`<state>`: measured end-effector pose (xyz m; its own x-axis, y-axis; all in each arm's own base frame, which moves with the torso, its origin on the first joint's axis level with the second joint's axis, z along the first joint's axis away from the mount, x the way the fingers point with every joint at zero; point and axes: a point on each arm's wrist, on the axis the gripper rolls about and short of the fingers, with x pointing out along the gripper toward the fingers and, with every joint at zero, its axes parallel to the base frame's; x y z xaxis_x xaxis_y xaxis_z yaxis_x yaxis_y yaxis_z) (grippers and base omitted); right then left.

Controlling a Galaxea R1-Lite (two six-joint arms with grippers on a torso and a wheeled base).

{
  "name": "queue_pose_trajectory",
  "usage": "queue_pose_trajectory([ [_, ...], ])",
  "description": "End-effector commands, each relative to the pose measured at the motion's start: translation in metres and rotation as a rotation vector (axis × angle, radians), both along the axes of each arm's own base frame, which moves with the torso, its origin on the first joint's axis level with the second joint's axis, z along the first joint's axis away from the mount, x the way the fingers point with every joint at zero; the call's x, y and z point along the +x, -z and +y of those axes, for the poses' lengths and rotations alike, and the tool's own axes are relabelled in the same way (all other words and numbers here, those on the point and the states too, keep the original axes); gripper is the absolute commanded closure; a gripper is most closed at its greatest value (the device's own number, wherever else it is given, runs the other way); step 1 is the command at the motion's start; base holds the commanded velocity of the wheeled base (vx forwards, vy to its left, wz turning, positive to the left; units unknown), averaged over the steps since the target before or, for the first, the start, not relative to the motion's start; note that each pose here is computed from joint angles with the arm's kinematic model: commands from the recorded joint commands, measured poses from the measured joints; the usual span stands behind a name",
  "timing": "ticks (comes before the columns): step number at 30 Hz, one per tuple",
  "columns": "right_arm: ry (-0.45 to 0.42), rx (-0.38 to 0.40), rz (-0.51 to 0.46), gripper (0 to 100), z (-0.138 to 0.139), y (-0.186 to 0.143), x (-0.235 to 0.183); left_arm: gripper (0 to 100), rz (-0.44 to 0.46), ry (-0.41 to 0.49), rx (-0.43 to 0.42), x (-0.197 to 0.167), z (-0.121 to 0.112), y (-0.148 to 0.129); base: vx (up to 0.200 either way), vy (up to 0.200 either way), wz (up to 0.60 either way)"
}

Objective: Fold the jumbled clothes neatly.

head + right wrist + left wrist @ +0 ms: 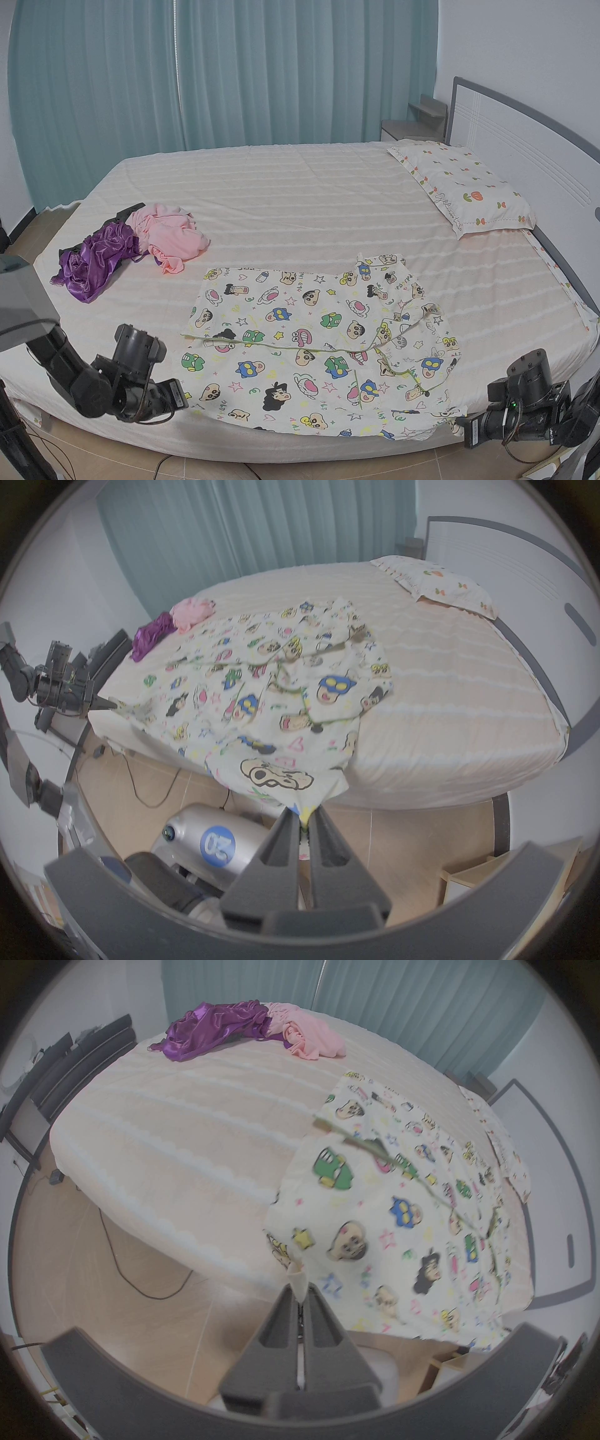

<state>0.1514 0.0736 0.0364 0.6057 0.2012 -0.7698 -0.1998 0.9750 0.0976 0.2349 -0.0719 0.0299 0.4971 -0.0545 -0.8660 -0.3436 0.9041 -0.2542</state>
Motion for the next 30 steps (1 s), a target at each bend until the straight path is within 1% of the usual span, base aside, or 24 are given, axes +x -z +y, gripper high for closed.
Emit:
queue_pose_trajectory([
  [1,0.051,0.079,-0.079,100,-0.005,-0.015,0.025,100,-0.074,-0.014,-0.071,0.032,-0.008,-0.03,0.0,0.0,0.0],
  [6,0.07,0.096,-0.081,100,-0.006,-0.014,0.04,100,-0.048,-0.024,-0.062,0.046,-0.01,-0.022,0.0,0.0,0.0],
  [13,0.078,0.147,-0.105,100,-0.011,-0.019,0.058,100,-0.054,-0.058,-0.073,0.065,-0.003,-0.022,0.0,0.0,0.0],
  [15,0.088,0.151,-0.108,100,-0.013,-0.019,0.063,100,-0.059,-0.078,-0.084,0.069,-0.001,-0.023,0.0,0.0,0.0],
  [17,0.088,0.151,-0.108,100,-0.013,-0.019,0.063,100,-0.059,-0.078,-0.084,0.069,-0.001,-0.023,0.0,0.0,0.0],
  [18,0.103,0.144,-0.1,100,-0.017,-0.015,0.07,100,-0.075,-0.113,-0.117,0.075,0.005,-0.027,0.0,0.0,0.0],
  [20,0.086,0.131,-0.089,100,-0.02,-0.011,0.072,100,-0.078,-0.124,-0.125,0.077,0.008,-0.028,0.0,0.0,0.0],
  [24,0.064,0.152,-0.1,100,-0.023,-0.01,0.078,100,-0.083,-0.134,-0.127,0.079,0.011,-0.029,0.0,0.0,0.0],
  [26,0.053,0.169,-0.114,100,-0.022,-0.008,0.082,100,-0.094,-0.144,-0.13,0.084,0.013,-0.03,0.0,0.0,0.0],
  [30,0.048,0.198,-0.182,100,-0.022,-0.005,0.093,100,-0.094,-0.16,-0.129,0.091,0.016,-0.026,0.0,0.0,0.0],
])
